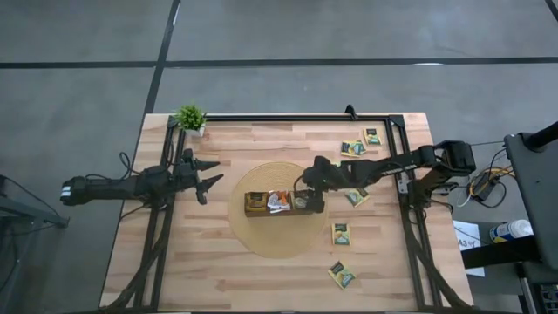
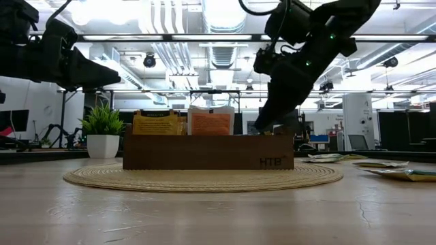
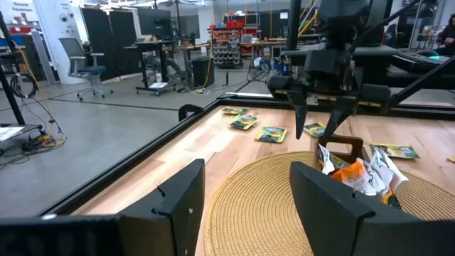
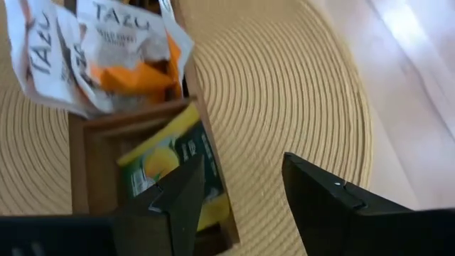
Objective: Pick & Place Tea
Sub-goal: Put the lemon tea sachet into the right section of the wooden organizer
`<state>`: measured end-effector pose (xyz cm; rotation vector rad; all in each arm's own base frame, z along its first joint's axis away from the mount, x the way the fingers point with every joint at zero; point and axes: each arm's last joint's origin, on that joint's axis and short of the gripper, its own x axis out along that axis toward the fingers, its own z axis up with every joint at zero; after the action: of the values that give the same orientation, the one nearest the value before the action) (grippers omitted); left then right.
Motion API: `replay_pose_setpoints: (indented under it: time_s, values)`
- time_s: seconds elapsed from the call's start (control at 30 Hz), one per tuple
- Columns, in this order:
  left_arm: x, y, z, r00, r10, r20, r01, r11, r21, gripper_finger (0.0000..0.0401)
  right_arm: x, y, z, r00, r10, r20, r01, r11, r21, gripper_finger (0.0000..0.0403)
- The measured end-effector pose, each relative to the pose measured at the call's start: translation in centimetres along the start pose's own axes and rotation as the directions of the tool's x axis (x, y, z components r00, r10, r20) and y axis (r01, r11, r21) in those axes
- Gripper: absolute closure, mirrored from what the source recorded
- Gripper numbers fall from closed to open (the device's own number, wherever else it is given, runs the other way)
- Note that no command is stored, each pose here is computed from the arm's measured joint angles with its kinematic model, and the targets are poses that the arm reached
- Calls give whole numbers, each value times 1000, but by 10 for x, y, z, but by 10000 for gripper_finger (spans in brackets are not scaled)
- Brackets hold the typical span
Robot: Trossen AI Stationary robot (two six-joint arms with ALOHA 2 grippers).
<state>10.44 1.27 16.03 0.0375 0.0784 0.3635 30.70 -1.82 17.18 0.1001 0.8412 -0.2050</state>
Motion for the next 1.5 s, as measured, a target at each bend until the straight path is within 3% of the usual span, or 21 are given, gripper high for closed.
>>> replay_pose_setpoints:
  time_s: [0.23, 1.13, 1.5]
  values:
    - [0, 0, 0, 1000, 0, 0, 0, 1000, 0, 199, 1, -7, -1, 999, 42, -30, -42, 999, -3, 220]
    - [0, 0, 0, 1000, 0, 0, 0, 1000, 0, 199, 1, -10, -5, 992, 108, -71, -104, 993, 55, 310]
    - [0, 0, 0, 1000, 0, -1, 0, 1000, 0, 199, 1, -10, -5, 991, 101, -90, -105, 994, -41, 383]
